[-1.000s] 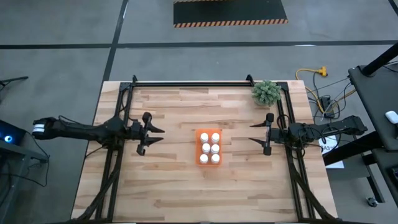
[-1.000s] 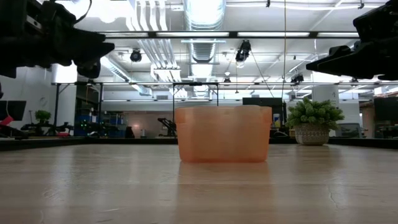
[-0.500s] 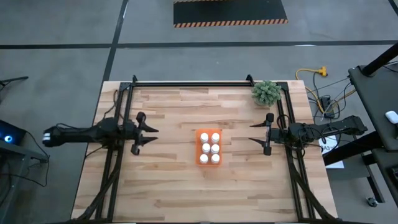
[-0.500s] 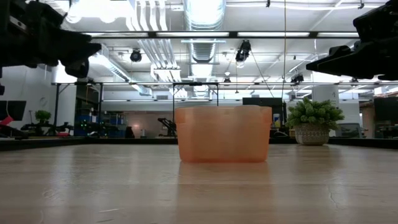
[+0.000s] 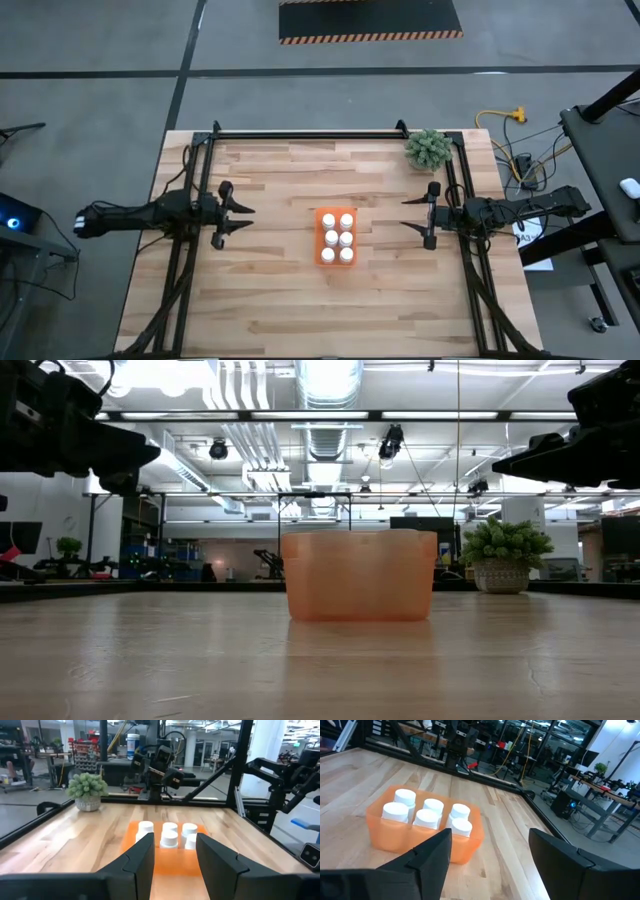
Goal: Pick and place pill bottles into a basket
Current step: Return to Home Position
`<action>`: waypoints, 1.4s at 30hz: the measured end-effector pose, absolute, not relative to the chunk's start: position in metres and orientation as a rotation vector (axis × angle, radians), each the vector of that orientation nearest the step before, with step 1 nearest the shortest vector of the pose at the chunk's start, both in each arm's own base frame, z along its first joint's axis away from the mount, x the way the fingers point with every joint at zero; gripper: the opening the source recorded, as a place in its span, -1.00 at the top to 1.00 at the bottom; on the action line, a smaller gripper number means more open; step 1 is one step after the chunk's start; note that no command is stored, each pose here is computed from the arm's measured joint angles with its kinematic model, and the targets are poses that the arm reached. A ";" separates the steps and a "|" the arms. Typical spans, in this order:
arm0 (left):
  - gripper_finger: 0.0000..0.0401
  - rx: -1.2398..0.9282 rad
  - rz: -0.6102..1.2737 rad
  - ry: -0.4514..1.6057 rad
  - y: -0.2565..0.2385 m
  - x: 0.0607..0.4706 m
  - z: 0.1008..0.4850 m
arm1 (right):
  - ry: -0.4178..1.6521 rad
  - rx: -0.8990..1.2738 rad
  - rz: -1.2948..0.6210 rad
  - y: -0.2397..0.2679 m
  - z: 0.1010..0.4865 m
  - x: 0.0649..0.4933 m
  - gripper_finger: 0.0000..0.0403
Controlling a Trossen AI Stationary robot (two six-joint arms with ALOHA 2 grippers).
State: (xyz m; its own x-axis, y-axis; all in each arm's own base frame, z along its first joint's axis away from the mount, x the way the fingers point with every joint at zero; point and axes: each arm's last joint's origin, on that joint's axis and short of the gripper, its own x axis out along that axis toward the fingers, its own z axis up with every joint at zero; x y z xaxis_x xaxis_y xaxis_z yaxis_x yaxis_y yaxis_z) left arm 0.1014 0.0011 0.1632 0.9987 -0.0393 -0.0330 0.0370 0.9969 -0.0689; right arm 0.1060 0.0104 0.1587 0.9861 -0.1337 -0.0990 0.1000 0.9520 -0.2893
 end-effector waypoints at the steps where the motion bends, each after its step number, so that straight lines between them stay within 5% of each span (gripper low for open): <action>1: 0.36 -0.068 -0.037 0.035 0.001 0.101 0.163 | 0.118 -0.288 -0.119 0.010 0.159 0.106 -0.26; 11: 0.36 0.081 -0.042 0.063 0.001 0.103 0.161 | 0.119 -0.289 -0.119 0.010 0.159 0.106 -0.25; 42: 0.36 -0.024 -0.058 0.079 0.001 0.107 0.160 | 0.118 -0.288 -0.119 0.010 0.159 0.106 -0.23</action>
